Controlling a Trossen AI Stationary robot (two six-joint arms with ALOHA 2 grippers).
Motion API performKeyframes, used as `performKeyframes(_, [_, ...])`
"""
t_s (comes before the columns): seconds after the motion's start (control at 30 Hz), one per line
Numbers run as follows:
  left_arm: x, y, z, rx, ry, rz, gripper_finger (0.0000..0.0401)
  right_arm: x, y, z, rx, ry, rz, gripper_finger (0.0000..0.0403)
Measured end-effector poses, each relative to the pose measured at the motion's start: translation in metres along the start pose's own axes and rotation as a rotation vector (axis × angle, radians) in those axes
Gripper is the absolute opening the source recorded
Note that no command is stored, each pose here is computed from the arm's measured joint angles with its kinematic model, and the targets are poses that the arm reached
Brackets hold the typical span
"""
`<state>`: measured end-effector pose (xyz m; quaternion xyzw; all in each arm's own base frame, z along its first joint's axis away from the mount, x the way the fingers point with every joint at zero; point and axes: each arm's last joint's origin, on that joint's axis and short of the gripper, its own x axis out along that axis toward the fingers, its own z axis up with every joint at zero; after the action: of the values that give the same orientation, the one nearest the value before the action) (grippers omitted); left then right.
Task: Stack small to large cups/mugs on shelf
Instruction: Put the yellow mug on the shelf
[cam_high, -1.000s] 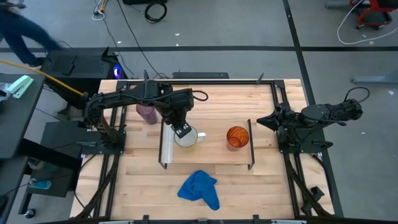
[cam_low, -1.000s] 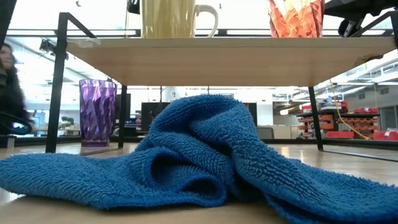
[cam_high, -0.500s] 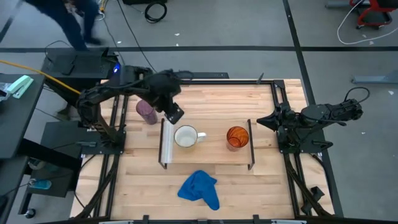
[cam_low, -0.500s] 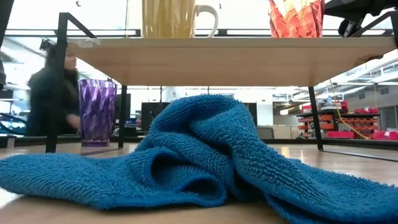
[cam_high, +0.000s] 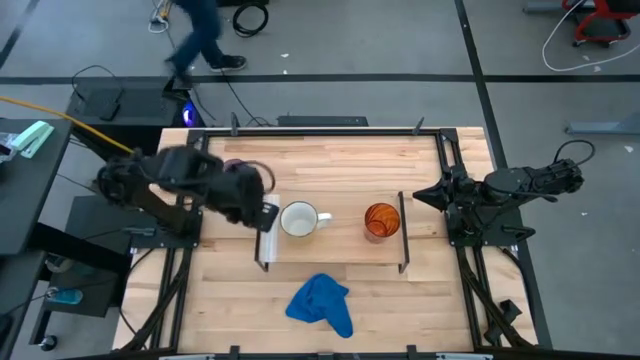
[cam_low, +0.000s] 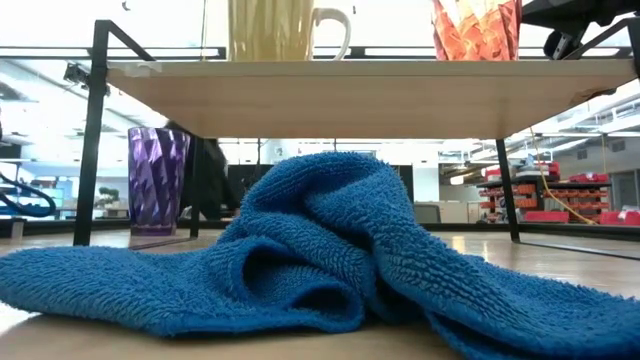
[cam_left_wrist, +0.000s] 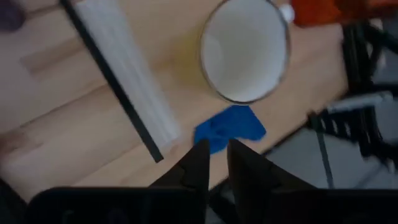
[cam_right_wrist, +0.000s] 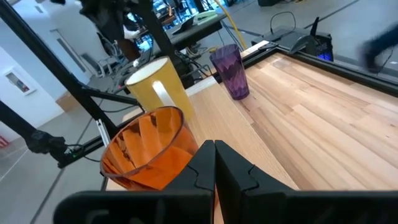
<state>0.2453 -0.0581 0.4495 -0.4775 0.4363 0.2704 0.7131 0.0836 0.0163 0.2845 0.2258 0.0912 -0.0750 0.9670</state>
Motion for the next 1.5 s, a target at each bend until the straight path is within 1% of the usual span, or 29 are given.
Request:
performKeyframes(0.1, [0.009,-0.004,-0.005,-0.096,-0.092,0.012,0.0046,0.000,0.000,0.000,0.000,0.005,0.007,0.0009])
performKeyframes(0.27, [0.025,-0.005,-0.003,-0.240,-0.106,0.046,0.0025,0.000,0.001,0.000,0.000,0.015,0.024,0.0009])
performKeyframes(0.37, [0.032,-0.006,0.001,-0.290,-0.104,0.044,0.0019,0.000,0.001,0.000,0.000,0.020,0.032,0.0009])
performKeyframes(0.53, [0.045,-0.011,0.012,-0.342,-0.115,-0.015,0.0023,0.000,0.001,0.000,0.000,0.023,0.035,0.0009])
performKeyframes(0.6, [0.052,-0.012,0.014,-0.350,-0.085,-0.022,0.0029,0.000,0.001,0.000,0.000,0.022,0.036,0.0009])
performKeyframes(0.73, [0.058,-0.007,0.018,-0.312,-0.033,0.014,0.0042,0.000,0.001,0.000,0.000,0.022,0.035,0.0009])
performKeyframes(1.07, [0.058,-0.005,0.020,-0.308,-0.036,0.028,0.0083,0.000,0.001,0.000,0.000,0.023,0.035,0.0009])
performKeyframes(1.27, [0.057,0.000,0.021,-0.319,-0.034,0.078,0.0115,0.000,0.001,-0.001,-0.001,0.024,0.034,0.0009])
performKeyframes(1.4, [0.060,-0.003,0.021,-0.327,-0.036,0.064,0.0130,0.000,0.001,-0.001,-0.002,0.029,0.039,0.0009])
performKeyframes(1.5, [0.064,-0.004,0.024,-0.336,-0.036,0.076,0.0139,0.000,0.001,-0.001,-0.002,0.028,0.039,0.0009])
